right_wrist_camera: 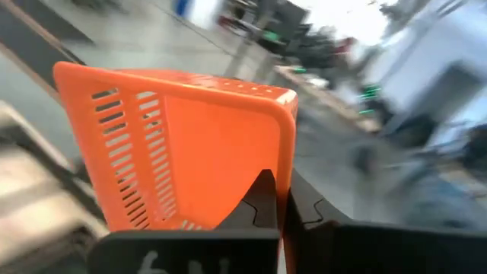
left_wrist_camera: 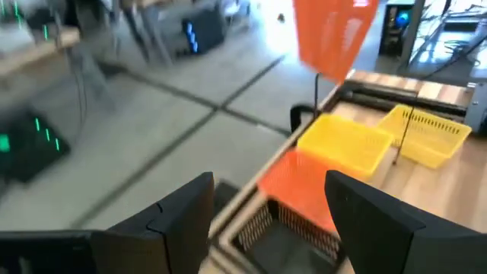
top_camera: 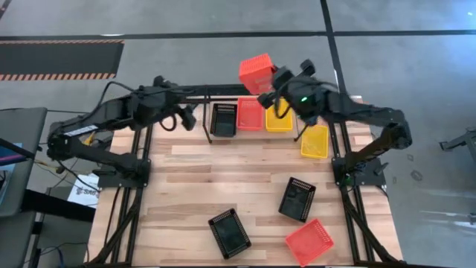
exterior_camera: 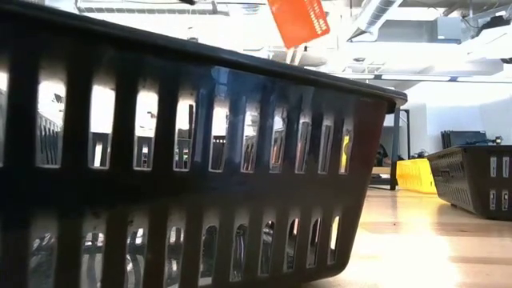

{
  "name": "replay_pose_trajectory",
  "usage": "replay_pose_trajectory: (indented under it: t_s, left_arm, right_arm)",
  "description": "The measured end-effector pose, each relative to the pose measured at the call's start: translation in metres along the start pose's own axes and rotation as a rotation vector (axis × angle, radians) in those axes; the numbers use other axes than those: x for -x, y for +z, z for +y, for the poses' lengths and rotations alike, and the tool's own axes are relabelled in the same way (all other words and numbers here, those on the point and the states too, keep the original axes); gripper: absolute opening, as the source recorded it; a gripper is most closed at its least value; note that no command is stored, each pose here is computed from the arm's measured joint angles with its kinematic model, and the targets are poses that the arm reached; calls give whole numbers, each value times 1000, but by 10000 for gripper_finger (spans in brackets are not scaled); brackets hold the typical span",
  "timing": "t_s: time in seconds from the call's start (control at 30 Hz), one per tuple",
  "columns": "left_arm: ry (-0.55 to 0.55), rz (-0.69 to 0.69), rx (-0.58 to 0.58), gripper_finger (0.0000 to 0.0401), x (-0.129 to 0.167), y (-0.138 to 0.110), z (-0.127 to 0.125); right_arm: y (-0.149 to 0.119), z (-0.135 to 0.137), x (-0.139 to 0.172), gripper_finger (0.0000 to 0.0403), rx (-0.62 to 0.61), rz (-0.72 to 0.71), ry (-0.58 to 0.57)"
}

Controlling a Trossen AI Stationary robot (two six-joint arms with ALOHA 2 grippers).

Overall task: Stack baskets on shelf by color
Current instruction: Stack the left orange bin on top of the other orange bin on the shelf

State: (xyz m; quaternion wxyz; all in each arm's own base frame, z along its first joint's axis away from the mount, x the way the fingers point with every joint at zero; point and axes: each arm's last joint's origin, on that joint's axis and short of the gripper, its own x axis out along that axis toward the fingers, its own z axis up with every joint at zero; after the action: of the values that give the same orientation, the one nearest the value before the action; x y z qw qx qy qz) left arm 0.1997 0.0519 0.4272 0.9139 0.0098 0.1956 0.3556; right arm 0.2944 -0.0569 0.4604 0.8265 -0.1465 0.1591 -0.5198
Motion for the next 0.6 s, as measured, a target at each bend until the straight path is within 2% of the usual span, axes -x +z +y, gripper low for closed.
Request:
replay_pose_trajectory:
  t_s: [0.1, 0.2, 0.27, 0.37, 0.6]
  left_arm:
    - [18, 68, 65, 242, 10, -9, 7]
    - [42, 101, 81, 242, 16, -14, 11]
    - [58, 112, 73, 242, 17, -16, 13]
    - [67, 125, 59, 242, 17, -17, 13]
    - [68, 145, 16, 242, 14, -19, 12]
  right_arm:
    - [2, -20, 2, 3, -189, -30, 139]
    - [-1, -30, -2, 3, -300, -2, 246]
    - [-6, -32, -6, 3, -334, 41, 294]
    - [-16, -28, -14, 3, -358, 126, 300]
    - [-49, 1, -44, 3, -416, 381, 347]
